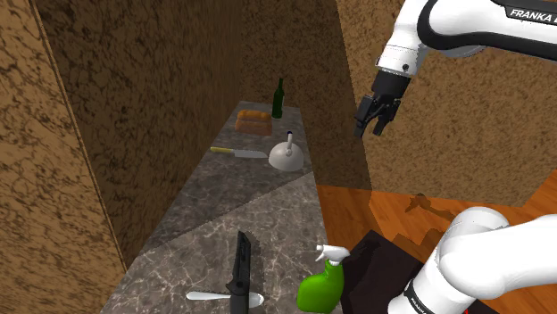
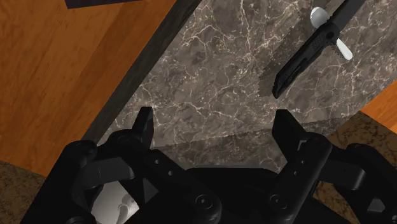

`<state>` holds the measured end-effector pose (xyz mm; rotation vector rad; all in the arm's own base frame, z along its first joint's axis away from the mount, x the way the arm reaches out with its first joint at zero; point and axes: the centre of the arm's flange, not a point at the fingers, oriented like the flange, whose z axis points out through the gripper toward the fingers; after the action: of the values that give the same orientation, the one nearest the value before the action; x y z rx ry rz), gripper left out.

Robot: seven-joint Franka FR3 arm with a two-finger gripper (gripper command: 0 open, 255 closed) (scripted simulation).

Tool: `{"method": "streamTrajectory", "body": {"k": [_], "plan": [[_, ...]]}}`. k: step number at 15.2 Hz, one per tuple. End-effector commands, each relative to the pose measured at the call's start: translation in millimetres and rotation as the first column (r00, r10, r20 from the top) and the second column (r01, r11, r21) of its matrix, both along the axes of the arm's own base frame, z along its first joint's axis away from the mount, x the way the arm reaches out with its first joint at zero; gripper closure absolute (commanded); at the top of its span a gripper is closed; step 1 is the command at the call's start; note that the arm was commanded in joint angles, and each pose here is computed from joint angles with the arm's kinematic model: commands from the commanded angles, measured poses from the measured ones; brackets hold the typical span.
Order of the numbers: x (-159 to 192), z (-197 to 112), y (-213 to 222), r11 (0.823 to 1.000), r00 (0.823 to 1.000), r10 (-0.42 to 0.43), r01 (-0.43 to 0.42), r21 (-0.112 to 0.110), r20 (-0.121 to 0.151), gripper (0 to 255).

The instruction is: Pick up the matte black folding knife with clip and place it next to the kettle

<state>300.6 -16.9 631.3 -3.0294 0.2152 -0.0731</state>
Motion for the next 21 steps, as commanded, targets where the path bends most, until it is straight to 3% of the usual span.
{"method": "streamTrajectory", "body": {"k": [1, 21], "plan": [[0, 0, 0, 1.0, 1.0, 0.0, 0.0, 0.0, 0.0, 0], [31, -183, 189, 0.994, 0.993, -0.106, 0.106, -0.003, -0.057, 0]]}}
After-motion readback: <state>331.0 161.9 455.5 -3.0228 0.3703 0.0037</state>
